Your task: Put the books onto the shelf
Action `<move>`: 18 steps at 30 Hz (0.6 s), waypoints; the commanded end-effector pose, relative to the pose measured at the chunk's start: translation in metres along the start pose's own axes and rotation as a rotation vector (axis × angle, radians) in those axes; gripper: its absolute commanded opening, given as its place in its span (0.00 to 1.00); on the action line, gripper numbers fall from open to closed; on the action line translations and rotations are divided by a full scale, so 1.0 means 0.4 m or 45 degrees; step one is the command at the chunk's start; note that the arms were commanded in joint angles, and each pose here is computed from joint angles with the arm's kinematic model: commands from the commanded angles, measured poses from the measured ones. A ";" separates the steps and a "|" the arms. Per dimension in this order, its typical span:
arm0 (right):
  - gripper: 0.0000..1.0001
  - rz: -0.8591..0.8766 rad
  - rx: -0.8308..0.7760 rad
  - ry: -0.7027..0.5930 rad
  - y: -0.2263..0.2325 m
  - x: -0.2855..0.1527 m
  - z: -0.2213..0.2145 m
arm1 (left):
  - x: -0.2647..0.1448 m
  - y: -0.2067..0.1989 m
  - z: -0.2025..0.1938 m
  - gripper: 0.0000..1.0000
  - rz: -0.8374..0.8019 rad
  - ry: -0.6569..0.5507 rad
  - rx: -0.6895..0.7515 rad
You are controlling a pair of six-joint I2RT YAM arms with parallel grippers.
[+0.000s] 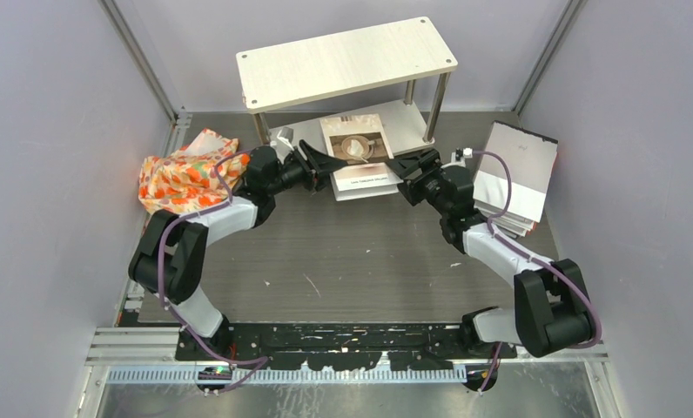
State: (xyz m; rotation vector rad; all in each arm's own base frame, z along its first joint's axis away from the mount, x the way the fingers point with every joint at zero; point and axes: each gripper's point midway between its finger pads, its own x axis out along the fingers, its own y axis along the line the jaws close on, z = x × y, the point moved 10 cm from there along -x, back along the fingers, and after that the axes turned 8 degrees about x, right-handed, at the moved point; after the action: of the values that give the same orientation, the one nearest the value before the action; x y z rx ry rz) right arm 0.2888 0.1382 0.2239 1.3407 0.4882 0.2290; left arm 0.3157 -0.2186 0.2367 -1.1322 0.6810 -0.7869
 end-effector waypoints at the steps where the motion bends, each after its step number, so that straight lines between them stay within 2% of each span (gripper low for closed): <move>1: 0.79 0.133 0.028 0.024 0.034 -0.002 0.000 | 0.012 -0.070 0.017 0.33 -0.169 -0.010 0.092; 11: 0.75 0.162 0.051 0.077 0.038 0.002 -0.016 | 0.035 -0.064 0.010 0.33 -0.207 -0.014 0.066; 18: 0.64 0.183 0.057 0.108 0.045 0.012 -0.021 | 0.042 -0.065 0.010 0.34 -0.220 -0.006 0.065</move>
State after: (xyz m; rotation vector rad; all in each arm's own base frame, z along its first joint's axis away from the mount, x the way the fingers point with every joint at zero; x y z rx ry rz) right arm 0.2879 0.1465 0.2203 1.4034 0.5259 0.2950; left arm 0.3198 -0.2325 0.2283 -1.1654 0.7003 -0.8157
